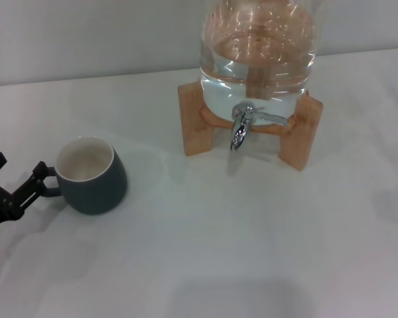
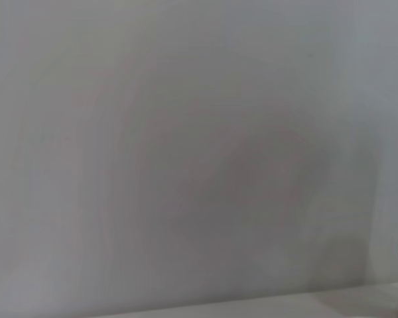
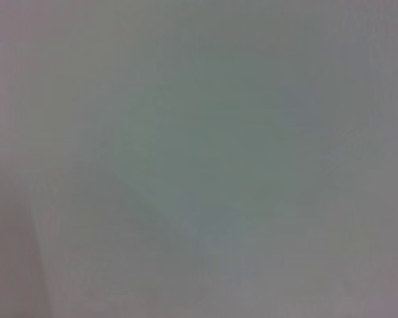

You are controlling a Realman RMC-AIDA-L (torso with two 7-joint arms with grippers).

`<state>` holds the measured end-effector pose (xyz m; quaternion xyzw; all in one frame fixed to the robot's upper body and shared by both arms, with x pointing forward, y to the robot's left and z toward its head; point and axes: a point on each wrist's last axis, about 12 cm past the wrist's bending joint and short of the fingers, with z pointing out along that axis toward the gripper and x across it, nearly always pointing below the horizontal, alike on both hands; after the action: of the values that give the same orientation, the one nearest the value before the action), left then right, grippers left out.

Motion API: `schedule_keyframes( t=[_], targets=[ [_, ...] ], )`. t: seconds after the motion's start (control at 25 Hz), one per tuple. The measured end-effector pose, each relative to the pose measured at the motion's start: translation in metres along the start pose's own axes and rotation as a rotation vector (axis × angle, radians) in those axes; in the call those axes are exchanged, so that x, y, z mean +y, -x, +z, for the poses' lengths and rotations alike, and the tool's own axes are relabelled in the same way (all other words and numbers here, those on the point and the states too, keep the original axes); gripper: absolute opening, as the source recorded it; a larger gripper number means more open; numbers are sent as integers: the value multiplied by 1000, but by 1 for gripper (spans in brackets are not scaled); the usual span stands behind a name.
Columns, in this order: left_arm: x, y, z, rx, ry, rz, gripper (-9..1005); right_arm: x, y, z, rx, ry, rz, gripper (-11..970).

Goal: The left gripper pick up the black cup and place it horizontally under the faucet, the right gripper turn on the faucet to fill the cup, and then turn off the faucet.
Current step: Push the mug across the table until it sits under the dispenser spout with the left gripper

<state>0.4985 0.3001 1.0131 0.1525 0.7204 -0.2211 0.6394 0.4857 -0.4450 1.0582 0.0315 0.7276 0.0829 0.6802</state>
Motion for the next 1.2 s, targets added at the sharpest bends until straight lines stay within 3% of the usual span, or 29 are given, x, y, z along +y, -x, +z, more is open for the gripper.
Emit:
schedule_keyframes(
  t=[0.64,1.2],
  targets=[
    [1,-5,-23,-39,54,-34,878,-1,0,0,0,-4,-2,854],
    [-5,-16,-20,12,73,-52,878,-1,1,1,-2,-4,-2,854]
  ],
)
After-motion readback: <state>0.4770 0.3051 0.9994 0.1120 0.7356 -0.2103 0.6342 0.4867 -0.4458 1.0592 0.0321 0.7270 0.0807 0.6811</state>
